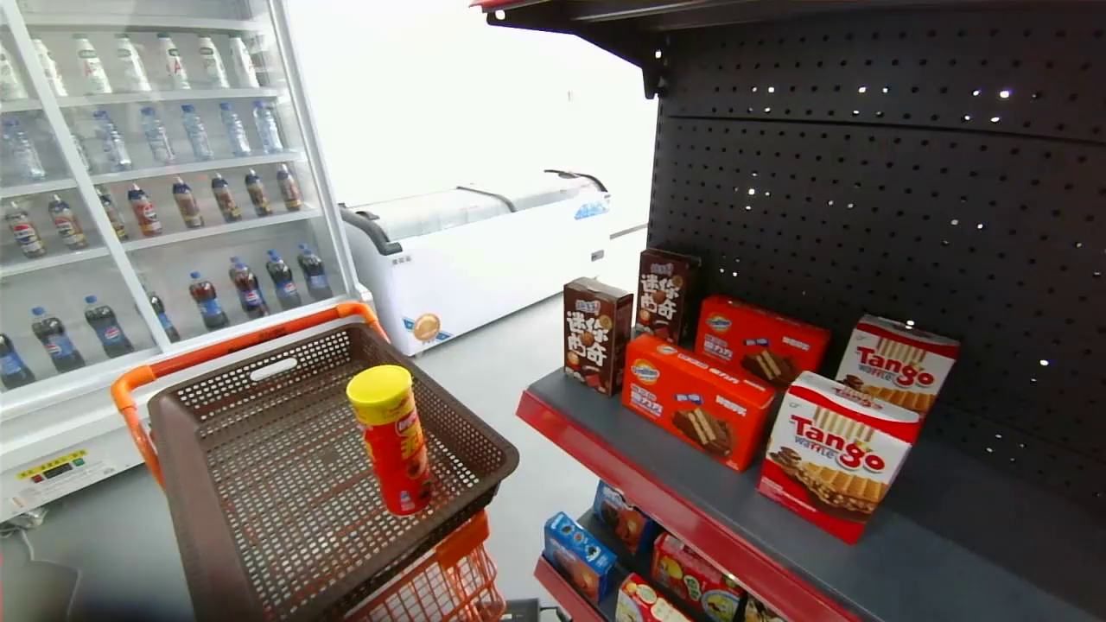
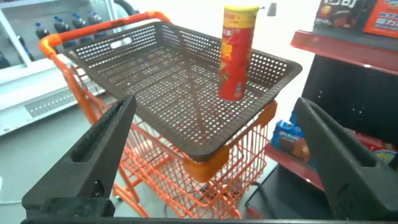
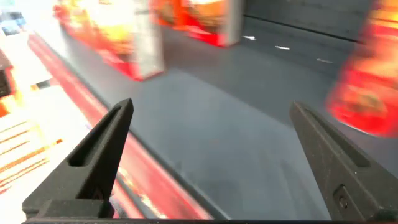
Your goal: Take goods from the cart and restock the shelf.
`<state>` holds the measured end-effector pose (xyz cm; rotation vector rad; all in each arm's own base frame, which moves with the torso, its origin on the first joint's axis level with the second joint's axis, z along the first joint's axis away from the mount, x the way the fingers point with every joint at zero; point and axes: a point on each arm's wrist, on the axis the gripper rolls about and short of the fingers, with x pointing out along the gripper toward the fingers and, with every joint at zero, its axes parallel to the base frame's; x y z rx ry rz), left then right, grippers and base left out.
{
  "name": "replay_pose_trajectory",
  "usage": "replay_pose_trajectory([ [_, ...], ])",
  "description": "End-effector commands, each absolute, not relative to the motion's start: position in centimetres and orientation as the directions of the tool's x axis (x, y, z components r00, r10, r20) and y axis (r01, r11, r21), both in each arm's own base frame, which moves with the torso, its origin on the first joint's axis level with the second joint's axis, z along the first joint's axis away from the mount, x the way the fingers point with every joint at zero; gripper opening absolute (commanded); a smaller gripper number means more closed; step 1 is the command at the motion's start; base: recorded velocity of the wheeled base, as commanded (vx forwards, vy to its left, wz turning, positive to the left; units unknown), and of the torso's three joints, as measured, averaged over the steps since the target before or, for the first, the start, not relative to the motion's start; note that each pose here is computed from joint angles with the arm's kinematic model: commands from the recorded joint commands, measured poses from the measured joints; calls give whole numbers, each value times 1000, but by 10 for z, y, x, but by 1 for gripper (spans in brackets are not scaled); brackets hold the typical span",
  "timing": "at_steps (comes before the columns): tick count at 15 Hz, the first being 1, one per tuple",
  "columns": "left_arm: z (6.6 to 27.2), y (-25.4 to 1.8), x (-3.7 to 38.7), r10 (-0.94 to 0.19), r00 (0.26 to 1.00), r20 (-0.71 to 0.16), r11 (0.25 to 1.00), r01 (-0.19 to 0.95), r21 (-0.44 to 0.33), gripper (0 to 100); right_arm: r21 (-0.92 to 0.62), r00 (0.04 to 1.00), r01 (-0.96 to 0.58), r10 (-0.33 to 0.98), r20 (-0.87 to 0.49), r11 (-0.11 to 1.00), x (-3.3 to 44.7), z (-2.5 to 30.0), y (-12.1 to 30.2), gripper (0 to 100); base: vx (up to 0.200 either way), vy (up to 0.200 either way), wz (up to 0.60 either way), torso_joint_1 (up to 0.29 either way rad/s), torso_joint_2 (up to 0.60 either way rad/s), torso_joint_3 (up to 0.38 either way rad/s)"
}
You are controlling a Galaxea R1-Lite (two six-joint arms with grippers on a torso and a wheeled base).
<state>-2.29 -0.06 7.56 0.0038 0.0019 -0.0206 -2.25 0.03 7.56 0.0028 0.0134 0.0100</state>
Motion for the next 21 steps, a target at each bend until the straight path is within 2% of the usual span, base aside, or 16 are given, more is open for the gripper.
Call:
replay_pose_trajectory([
  [1,76,-1,-23,-21,1000,-2,1000,21,5,100,3,1000,-9,9,-15,1000,-22,76,0,100,0,0,0,0,0,0],
  [5,77,0,-23,-11,1000,5,1000,11,11,100,3,1000,-11,11,-15,1000,-22,76,0,100,0,0,0,0,0,0],
  [6,103,0,-29,-5,998,61,1000,4,15,100,3,1000,-9,9,-15,1000,-22,76,0,100,0,0,0,0,0,0],
  [8,155,0,-12,-23,996,-84,1000,25,18,100,3,1000,-9,9,-15,1000,-22,76,0,100,0,0,0,0,0,0],
  [9,171,0,1,-12,991,-133,1000,16,25,100,3,1000,-9,9,-15,1000,-22,76,0,100,0,0,0,0,0,0],
  [10,175,0,11,-9,984,-177,999,15,34,100,3,1000,-9,9,-15,1000,-22,76,0,100,0,0,0,0,0,0],
  [12,192,1,51,43,953,-299,991,-3,133,100,3,1000,-9,9,-15,1000,-22,76,0,100,0,0,0,0,0,0],
  [13,194,1,58,54,946,-320,990,-9,139,100,3,1000,-9,9,-15,1000,-22,76,0,100,0,0,0,0,0,0],
  [14,201,-1,89,37,914,-403,989,23,143,100,3,1000,-9,9,-15,1000,-22,76,0,100,0,0,0,0,0,0],
  [16,202,-5,121,-33,878,-477,987,102,121,100,3,1000,-9,9,-15,1000,-22,76,0,100,0,0,0,0,0,0],
  [17,200,-7,134,-100,863,-496,983,162,82,100,3,1000,-11,11,-15,1000,-22,76,0,100,0,0,0,0,0,0],
  [21,175,-8,186,-130,808,-574,980,194,50,100,3,1000,-9,9,-15,1000,-22,76,0,100,0,0,0,0,0,0],
])
